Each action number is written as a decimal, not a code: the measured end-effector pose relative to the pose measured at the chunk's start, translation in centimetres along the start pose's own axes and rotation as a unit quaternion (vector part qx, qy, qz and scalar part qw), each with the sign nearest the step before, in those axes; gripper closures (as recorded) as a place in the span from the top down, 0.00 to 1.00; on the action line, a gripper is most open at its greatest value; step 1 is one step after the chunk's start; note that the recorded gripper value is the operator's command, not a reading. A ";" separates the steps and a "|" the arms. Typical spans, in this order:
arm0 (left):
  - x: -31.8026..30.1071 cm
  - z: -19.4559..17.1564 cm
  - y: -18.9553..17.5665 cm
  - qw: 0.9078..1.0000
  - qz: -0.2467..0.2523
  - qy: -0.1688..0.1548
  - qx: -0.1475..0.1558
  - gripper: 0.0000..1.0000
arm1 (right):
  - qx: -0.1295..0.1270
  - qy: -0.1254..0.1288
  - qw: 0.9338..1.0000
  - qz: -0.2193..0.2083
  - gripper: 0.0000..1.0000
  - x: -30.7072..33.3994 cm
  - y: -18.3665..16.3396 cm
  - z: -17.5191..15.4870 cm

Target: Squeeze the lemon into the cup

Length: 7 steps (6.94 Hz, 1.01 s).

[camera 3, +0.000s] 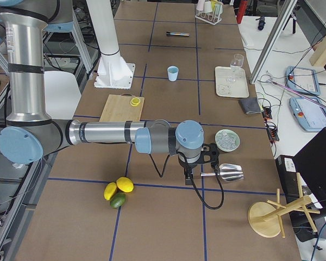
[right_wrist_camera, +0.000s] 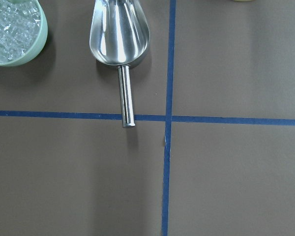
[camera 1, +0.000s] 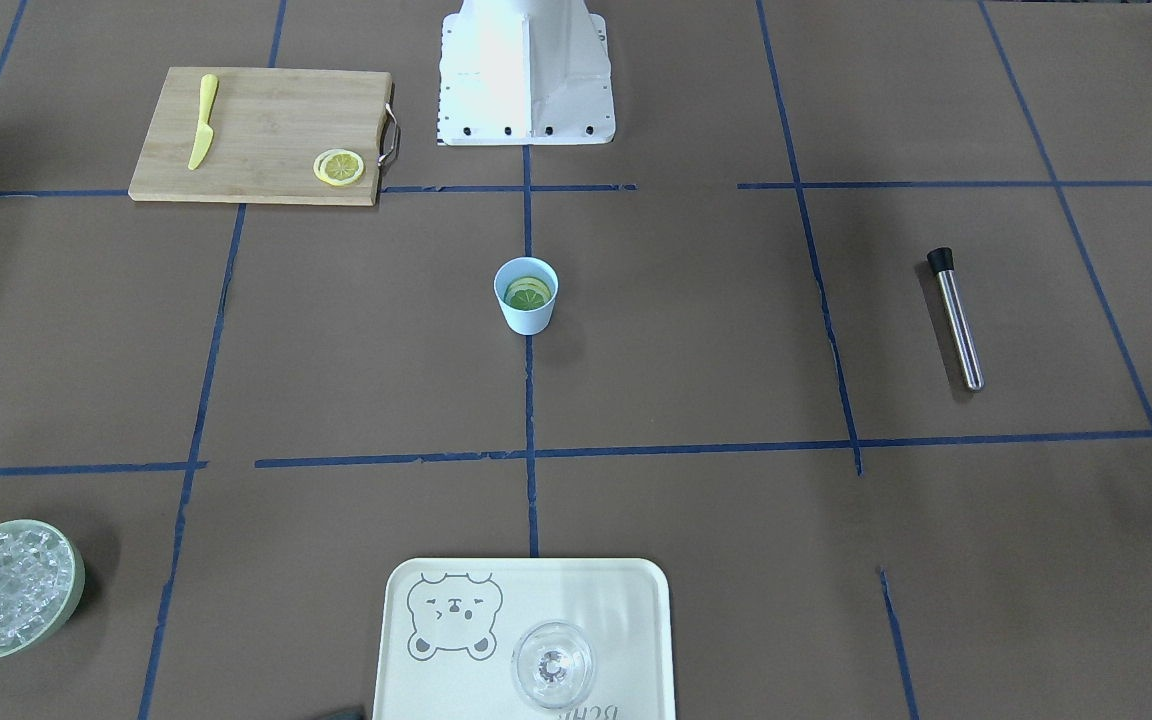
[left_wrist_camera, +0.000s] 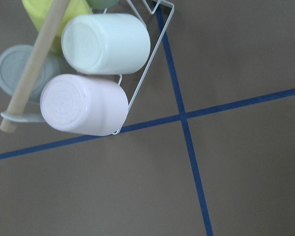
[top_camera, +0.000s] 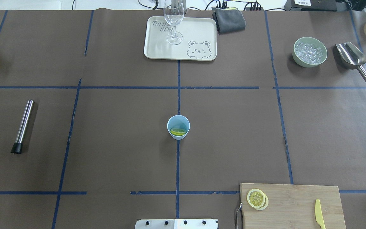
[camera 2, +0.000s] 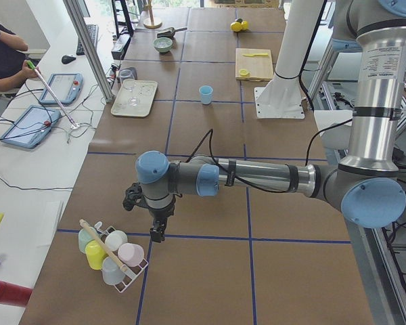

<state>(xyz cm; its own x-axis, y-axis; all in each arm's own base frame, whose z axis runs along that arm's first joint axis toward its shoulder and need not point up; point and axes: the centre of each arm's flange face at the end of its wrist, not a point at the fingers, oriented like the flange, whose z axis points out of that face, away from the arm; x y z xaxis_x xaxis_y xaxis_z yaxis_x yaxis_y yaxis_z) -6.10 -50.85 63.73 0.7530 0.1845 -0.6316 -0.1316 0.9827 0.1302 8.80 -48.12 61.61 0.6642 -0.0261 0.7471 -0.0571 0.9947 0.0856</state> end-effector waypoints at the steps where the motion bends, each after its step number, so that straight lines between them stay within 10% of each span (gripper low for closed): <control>1: -0.2 0.3 0.4 1.000 -0.004 0.003 -0.003 1.00 | -0.001 0.000 1.000 0.001 1.00 0.0 0.1 0.1; 7: -0.3 0.6 0.6 1.000 -0.007 0.005 -0.006 1.00 | -0.020 0.003 1.000 0.020 1.00 2.3 2.8 2.0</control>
<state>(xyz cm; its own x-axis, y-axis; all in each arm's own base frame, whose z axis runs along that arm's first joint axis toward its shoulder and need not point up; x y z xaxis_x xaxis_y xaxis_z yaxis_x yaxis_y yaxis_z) -6.05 -50.29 64.49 0.7483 0.1711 -0.6409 -0.1295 0.9853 0.1118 8.63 -45.59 64.88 0.6662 0.0139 0.7457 -0.0542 0.9981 0.0298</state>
